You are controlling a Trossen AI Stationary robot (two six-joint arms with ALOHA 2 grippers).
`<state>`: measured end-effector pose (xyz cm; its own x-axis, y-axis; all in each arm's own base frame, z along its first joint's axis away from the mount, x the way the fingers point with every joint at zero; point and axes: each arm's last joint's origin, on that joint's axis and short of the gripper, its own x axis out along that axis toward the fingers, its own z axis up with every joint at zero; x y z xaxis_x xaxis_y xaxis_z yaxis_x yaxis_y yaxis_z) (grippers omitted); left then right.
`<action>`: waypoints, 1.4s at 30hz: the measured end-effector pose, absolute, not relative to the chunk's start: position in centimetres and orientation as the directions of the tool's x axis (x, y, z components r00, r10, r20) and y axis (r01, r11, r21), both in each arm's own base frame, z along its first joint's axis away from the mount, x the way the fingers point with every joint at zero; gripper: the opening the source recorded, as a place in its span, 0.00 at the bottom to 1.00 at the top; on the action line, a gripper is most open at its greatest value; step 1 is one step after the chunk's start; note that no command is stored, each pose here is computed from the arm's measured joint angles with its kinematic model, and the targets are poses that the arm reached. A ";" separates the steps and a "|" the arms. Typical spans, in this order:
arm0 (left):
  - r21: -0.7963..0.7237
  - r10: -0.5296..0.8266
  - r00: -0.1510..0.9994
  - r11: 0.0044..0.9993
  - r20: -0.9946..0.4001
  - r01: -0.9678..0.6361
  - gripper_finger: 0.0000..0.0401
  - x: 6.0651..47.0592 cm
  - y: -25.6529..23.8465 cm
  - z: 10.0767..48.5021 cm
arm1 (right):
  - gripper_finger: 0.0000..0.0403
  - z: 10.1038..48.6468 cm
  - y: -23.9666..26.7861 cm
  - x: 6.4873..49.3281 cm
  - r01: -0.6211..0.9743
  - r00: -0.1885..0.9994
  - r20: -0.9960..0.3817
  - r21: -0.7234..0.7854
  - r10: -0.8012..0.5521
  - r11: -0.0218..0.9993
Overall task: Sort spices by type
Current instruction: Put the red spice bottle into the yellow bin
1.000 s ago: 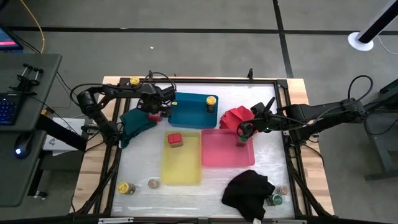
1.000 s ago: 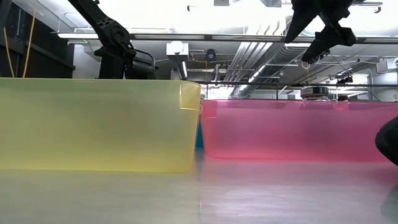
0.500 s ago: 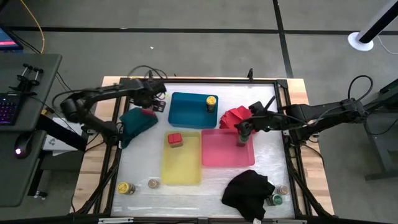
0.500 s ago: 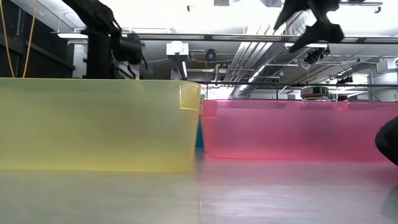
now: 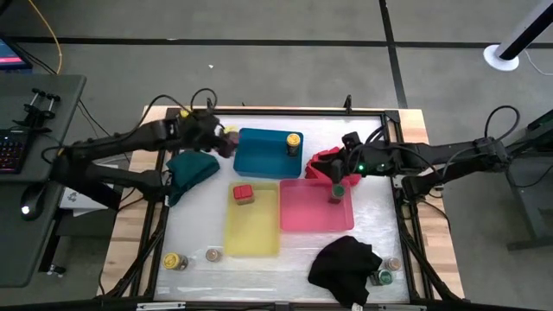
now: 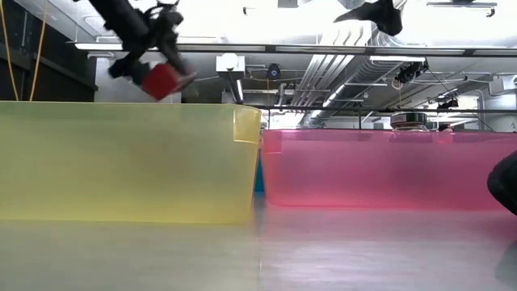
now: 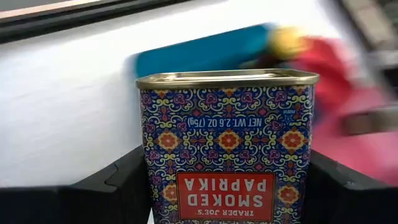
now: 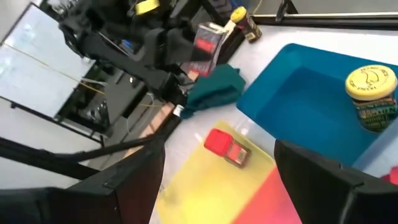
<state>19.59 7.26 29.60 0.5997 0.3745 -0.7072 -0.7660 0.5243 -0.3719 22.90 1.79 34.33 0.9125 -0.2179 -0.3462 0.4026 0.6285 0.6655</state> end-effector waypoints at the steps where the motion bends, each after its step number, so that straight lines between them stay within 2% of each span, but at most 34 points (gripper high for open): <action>1: -0.413 0.366 0.638 0.528 -0.677 -0.742 0.66 20.1 6.8 29.9 | 0.74 34.4 1.7 22.9 0.399 0.914 -0.341 0.670 -0.217 0.626; 5: -0.631 0.349 0.806 0.501 -0.479 -0.592 0.66 22.6 5.7 31.7 | 0.74 34.5 1.6 24.0 0.358 0.933 -0.292 0.676 -0.211 0.644; 8: -0.799 0.368 0.899 0.452 -0.238 -0.397 0.66 24.3 5.6 33.7 | 0.74 34.4 1.9 25.6 0.286 0.957 -0.235 0.670 -0.170 0.685; 12: -0.919 0.432 0.897 0.385 0.093 -0.090 0.66 26.2 5.9 36.0 | 0.74 33.8 2.9 28.1 0.242 0.969 -0.180 0.592 -0.166 0.769; 15: -0.941 0.465 0.853 0.328 0.239 0.085 0.67 27.3 6.1 36.6 | 0.74 34.5 3.3 29.7 0.337 0.941 -0.170 0.477 -0.291 0.812; 17: -0.949 0.489 0.834 0.289 0.256 0.122 0.67 28.0 6.1 36.2 | 0.74 35.6 3.5 30.7 0.438 0.898 -0.141 0.375 -0.417 0.817; 20: -0.966 0.511 0.826 0.218 0.237 0.142 0.67 29.0 5.9 35.3 | 0.74 37.7 3.7 32.1 0.612 0.789 -0.086 0.191 -0.608 0.768; 24: -0.953 0.506 0.808 0.184 0.303 0.243 0.67 29.8 5.5 35.1 | 0.74 40.2 4.2 34.1 0.734 0.677 -0.040 -0.041 -0.735 0.678; 27: -0.932 0.502 0.784 0.193 0.364 0.308 0.67 30.0 5.5 35.4 | 0.74 40.8 4.4 35.8 0.752 0.638 -0.035 -0.183 -0.769 0.633; 30: -0.929 0.500 0.783 0.195 0.371 0.315 0.67 30.0 5.6 35.4 | 0.74 41.2 4.6 37.1 0.753 0.619 -0.029 -0.263 -0.785 0.604; 37: -0.907 0.442 0.792 0.216 0.422 0.362 0.67 29.7 5.4 36.0 | 0.74 42.0 4.8 38.2 0.747 0.621 -0.013 -0.293 -0.784 0.597; 42: -0.881 0.331 0.820 0.247 0.468 0.403 0.67 29.6 5.6 36.3 | 0.74 42.2 4.6 38.3 0.711 0.668 -0.012 -0.286 -0.745 0.642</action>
<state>29.59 5.55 36.35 0.8196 0.3307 0.4678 0.4034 0.2468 -0.8811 38.35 4.62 42.20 0.6675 -0.7445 -0.0116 0.7112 0.6421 -0.2860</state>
